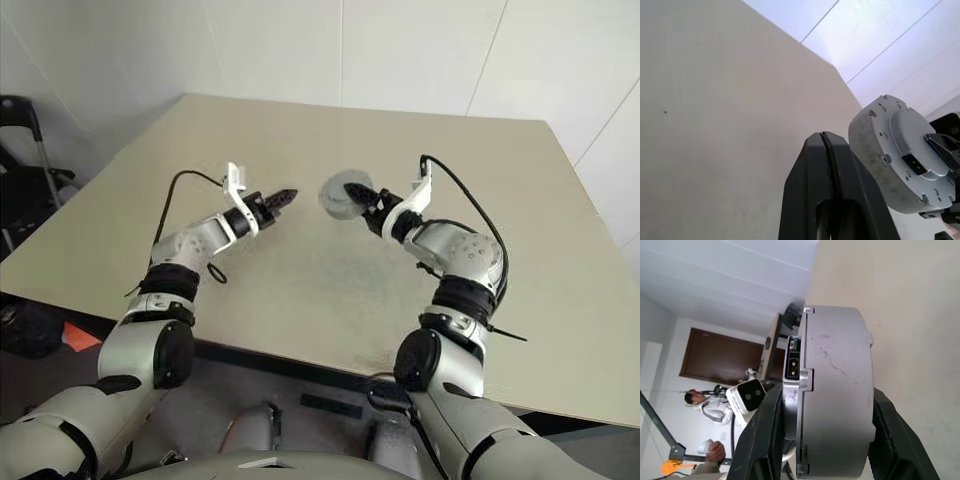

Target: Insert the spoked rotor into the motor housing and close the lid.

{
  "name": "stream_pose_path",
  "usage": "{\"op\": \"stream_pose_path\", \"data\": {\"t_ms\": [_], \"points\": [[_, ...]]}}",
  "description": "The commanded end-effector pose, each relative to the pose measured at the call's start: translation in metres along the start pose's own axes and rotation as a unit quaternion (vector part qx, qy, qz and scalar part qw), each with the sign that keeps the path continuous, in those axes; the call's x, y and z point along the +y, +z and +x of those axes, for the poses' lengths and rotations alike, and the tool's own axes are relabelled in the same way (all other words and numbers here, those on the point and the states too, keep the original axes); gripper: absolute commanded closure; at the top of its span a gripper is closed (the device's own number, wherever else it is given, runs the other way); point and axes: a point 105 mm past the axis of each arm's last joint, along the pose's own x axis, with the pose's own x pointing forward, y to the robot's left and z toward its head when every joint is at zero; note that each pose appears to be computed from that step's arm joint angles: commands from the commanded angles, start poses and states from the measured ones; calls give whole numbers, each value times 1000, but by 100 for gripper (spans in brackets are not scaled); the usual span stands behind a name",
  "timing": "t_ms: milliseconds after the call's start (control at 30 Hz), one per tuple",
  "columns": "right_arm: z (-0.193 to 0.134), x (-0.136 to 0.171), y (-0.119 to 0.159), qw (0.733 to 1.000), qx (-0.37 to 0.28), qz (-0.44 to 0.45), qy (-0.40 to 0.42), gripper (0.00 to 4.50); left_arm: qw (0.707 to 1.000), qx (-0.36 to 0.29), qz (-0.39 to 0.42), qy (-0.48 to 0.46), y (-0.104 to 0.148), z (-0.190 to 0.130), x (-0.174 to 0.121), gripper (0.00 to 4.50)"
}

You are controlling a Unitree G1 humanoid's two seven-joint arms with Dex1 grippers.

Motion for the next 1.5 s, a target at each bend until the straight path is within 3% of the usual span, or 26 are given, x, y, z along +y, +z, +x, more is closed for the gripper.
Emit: {"op": "stream_pose_path", "data": {"t_ms": [33,233,467,567,900,1100,1500], "points": [[4,35,5,998,-7,-12,61,242,997,-32,-39,-63,13,-9,-21,450],[7,40,4,998,1,0,65,242,990,-46,-89,-95,12,-16,-33,450],[8,44,1,998,7,-5,69,242,996,-33,-58,-67,5,-10,-30,450],[8,43,1,998,6,-7,66,242,995,-40,-66,-64,6,-10,-26,395],[7,59,-5,995,23,-12,96,242,985,-19,-152,-81,-4,-6,-25,54],[9,67,-27,991,67,-8,116,242,961,-21,-234,-147,-3,-4,-44,54],[11,66,-46,989,96,-7,113,242,947,-13,-270,-175,-8,7,-56,54]]}}
